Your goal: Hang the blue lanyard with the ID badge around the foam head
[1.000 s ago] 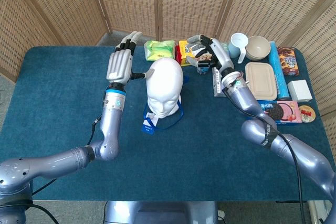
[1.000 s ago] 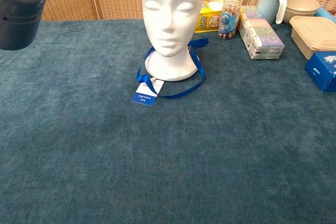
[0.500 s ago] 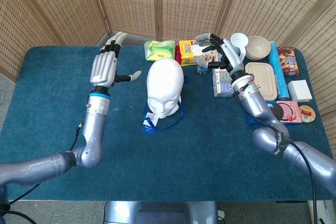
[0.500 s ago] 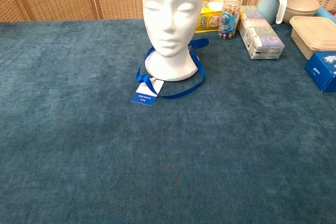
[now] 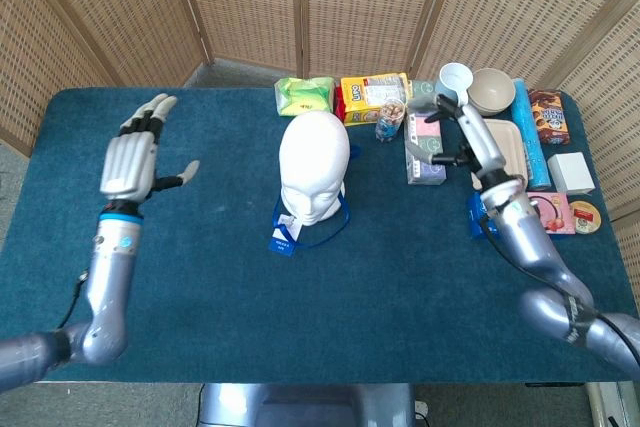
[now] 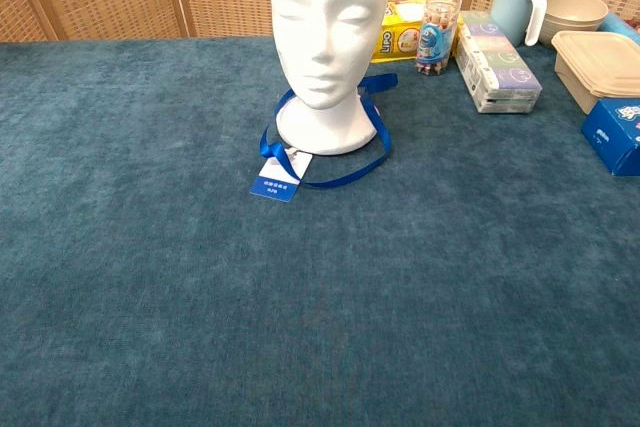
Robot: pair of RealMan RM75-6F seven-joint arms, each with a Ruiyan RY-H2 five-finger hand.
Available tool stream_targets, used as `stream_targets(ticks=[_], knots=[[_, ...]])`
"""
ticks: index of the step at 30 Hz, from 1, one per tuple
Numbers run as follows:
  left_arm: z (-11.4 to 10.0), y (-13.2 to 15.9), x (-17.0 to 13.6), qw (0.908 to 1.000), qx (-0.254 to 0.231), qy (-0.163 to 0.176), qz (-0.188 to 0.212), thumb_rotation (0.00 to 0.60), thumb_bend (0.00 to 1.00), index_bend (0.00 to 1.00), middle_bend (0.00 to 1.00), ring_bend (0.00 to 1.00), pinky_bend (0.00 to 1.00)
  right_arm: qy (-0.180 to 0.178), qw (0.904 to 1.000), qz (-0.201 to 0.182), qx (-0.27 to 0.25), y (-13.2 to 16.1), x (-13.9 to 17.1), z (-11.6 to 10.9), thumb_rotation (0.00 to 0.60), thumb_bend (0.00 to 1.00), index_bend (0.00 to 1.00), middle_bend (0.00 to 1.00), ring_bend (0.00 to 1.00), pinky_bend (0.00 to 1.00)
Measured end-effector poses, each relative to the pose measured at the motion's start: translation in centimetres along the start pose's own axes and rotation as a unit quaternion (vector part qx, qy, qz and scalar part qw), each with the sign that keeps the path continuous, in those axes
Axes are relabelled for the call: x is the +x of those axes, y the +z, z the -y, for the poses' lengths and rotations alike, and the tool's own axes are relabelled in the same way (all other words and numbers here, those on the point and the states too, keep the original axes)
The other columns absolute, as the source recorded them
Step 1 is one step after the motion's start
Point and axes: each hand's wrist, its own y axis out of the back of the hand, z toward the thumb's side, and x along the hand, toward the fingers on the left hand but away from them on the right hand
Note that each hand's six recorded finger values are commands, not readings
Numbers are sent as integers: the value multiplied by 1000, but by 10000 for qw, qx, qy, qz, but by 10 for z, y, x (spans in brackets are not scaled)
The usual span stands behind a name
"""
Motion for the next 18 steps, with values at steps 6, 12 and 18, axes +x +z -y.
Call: stream_targets(ticks=[6, 12, 18], knots=[[-10, -43, -42, 9985, 471, -186, -204, 551, 283, 56, 66, 15, 187, -149, 9976, 131, 666, -16, 44, -9, 515, 406, 331, 375, 329, 345], [-17, -84, -92, 9953, 758, -347, -495, 563, 284, 99, 83, 62, 232, -278, 9884, 516, 1398, -39, 94, -20, 515, 411, 334, 380, 343, 363], [-22, -122, -144, 9919, 802, -430, -880, 567, 284, 154, 120, 90, 245, -536, 9688, 885, 2252, -57, 138, -32, 517, 413, 341, 384, 349, 365]])
